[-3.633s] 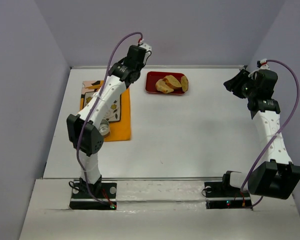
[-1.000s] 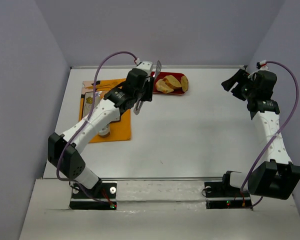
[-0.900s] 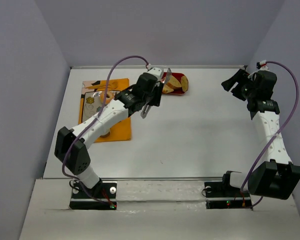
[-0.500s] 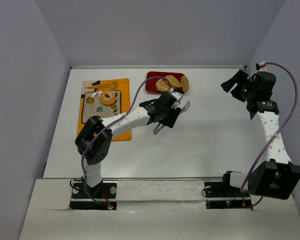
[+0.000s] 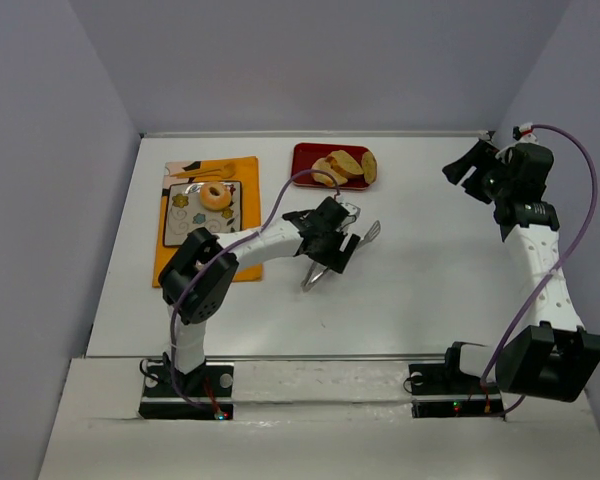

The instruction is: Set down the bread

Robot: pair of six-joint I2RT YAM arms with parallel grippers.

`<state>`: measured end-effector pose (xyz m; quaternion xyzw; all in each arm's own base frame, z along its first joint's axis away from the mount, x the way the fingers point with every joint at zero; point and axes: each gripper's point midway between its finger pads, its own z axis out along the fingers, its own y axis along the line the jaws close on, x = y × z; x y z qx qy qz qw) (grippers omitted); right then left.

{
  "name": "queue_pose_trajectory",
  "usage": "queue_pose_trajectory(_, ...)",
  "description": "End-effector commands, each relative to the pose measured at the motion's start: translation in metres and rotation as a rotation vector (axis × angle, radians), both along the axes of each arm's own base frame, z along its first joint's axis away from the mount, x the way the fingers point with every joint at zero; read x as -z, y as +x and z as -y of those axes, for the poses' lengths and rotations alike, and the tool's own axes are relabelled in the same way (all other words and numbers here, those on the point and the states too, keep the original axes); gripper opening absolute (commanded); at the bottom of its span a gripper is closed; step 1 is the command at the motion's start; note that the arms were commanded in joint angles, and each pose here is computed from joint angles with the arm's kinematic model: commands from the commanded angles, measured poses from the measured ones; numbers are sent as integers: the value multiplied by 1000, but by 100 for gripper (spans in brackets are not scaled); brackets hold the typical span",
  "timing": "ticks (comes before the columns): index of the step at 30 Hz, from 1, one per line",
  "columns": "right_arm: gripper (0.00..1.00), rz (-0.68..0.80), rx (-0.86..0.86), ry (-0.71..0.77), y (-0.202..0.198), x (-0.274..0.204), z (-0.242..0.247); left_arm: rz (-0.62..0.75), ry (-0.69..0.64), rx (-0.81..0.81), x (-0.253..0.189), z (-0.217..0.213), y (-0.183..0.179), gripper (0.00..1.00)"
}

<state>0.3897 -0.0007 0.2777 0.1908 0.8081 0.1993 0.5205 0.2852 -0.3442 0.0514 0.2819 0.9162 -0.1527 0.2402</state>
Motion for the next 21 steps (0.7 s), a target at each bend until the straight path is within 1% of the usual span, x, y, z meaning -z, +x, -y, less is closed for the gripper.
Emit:
queue_pose_trajectory(1, 72, 57, 15, -28, -6, -20, 4, -20, -10, 8, -3, -1, -7, 92)
queue_pose_trajectory(2, 72, 59, 19, -32, -7, -20, 4, -22, -7, 8, -3, -2, -8, 98)
queue_pose_trajectory(3, 72, 63, 23, -34, -8, -22, 5, -21, -2, 3, -3, -3, -7, 99)
queue_pose_trajectory(5, 72, 65, 30, -39, -9, -22, 6, -8, 3, -4, -9, -6, -6, 99)
queue_pose_trajectory(8, 72, 72, 29, -39, -10, -25, 6, 37, -14, -17, -31, -7, -1, 99)
queue_pose_trajectory(12, 73, 71, 32, -42, -10, -25, 6, 169, -43, -75, -85, -14, 17, 99)
queue_pose_trajectory(14, 73, 73, 35, -45, -10, -25, 7, 287, -81, -135, -133, -25, 29, 99)
queue_pose_trajectory(15, 73, 73, 35, -44, -10, -25, 7, 355, -117, -185, -165, -37, 37, 99)
queue_pose_trajectory(16, 78, 71, 33, -44, -10, -24, 7, 390, -163, -227, -187, -41, 44, 99)
queue_pose_trajectory(17, 81, 68, 33, -39, -9, -23, 7, 415, -196, -265, -204, -51, 49, 99)
queue_pose_trajectory(18, 83, 66, 37, -34, -9, -23, 7, 458, -251, -310, -231, -64, 51, 99)
queue_pose_trajectory(19, 86, 63, 38, -30, -9, -22, 7, 507, -258, -409, -246, -88, 65, 99)
queue_pose_trajectory(20, 94, 61, 37, -25, -8, -22, 6, 555, -320, -490, -271, -105, 66, 99)
queue_pose_trajectory(21, 100, 61, 32, -23, -8, -22, 5, 608, -323, -601, -283, -130, 72, 99)
